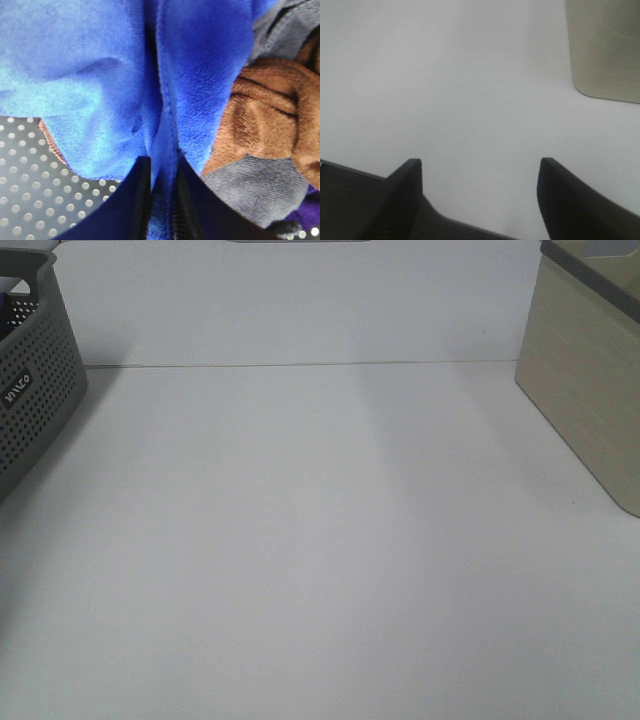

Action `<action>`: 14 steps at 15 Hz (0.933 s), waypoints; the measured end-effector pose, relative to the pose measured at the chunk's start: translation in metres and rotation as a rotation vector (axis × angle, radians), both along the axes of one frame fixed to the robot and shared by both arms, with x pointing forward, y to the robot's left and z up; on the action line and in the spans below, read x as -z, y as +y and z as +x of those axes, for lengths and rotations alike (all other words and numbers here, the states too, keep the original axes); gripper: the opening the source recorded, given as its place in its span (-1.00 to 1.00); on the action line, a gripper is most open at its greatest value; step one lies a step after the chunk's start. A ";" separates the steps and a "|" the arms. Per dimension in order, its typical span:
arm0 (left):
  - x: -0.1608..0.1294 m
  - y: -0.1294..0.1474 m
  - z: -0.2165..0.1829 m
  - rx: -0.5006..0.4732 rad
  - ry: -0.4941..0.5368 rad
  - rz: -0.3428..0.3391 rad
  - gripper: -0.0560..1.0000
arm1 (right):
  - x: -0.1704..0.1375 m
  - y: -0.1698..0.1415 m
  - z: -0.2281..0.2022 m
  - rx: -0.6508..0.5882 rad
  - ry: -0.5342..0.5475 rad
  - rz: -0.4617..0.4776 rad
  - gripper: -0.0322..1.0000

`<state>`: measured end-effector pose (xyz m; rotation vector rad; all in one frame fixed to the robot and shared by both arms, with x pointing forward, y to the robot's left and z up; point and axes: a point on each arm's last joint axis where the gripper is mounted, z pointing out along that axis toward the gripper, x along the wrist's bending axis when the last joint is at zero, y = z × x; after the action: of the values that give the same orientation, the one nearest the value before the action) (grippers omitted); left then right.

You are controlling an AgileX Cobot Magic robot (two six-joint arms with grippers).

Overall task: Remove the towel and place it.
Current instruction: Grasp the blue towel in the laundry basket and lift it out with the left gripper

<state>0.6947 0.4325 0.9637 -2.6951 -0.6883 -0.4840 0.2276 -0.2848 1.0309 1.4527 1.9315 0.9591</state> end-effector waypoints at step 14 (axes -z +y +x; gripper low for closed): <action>-0.152 -0.013 -0.047 -0.116 -0.385 0.000 -0.89 | 0.000 0.000 0.000 0.000 0.000 0.000 0.33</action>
<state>0.6478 0.4198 1.1160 -2.5651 -0.9364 -0.9853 0.2276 -0.2848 1.0309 1.4527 1.9315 0.9591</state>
